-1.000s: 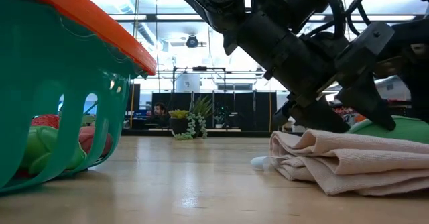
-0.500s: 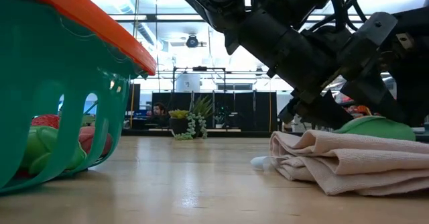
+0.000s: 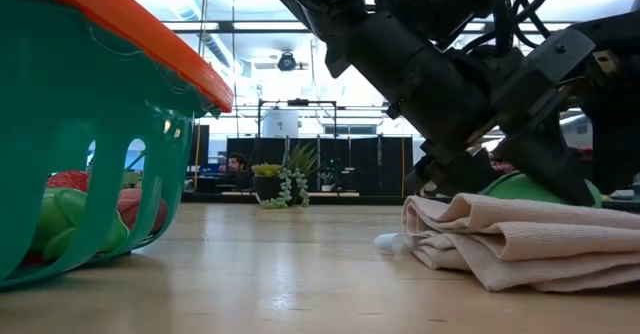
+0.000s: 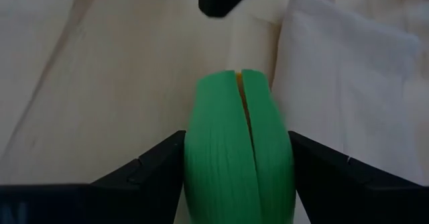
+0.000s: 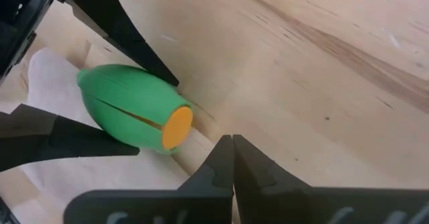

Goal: Pick and placing Produce into tupperware
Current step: Put the green corn into the blue basket

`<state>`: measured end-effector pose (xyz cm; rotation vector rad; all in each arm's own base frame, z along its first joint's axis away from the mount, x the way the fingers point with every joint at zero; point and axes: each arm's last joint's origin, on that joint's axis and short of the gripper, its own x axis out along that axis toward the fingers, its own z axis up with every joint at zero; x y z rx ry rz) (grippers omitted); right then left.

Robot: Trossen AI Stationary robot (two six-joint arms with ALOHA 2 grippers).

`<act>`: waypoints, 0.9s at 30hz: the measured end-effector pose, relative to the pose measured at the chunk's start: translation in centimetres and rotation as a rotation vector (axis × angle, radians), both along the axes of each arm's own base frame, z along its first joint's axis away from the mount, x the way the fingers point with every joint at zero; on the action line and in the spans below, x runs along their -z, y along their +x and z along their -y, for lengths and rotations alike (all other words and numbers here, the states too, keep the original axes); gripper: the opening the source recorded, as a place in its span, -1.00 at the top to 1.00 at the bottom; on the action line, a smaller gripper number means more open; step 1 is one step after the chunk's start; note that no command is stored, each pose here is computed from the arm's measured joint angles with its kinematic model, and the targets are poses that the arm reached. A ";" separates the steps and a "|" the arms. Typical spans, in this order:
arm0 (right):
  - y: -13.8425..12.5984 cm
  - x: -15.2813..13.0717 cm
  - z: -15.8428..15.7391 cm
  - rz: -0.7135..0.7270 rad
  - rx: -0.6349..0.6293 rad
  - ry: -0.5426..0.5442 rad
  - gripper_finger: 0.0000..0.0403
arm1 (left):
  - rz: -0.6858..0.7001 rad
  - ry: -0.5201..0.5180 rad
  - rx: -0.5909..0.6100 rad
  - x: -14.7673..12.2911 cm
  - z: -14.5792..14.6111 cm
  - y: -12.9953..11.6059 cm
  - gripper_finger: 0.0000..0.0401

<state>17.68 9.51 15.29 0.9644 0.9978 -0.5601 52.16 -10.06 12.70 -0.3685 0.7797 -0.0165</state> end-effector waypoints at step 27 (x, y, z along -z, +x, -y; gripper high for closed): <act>1.9 -11.1 0.2 0.223 -0.134 -0.247 0.98 | -0.114 -0.064 -0.012 -5.7 -1.2 -2.3 -0.10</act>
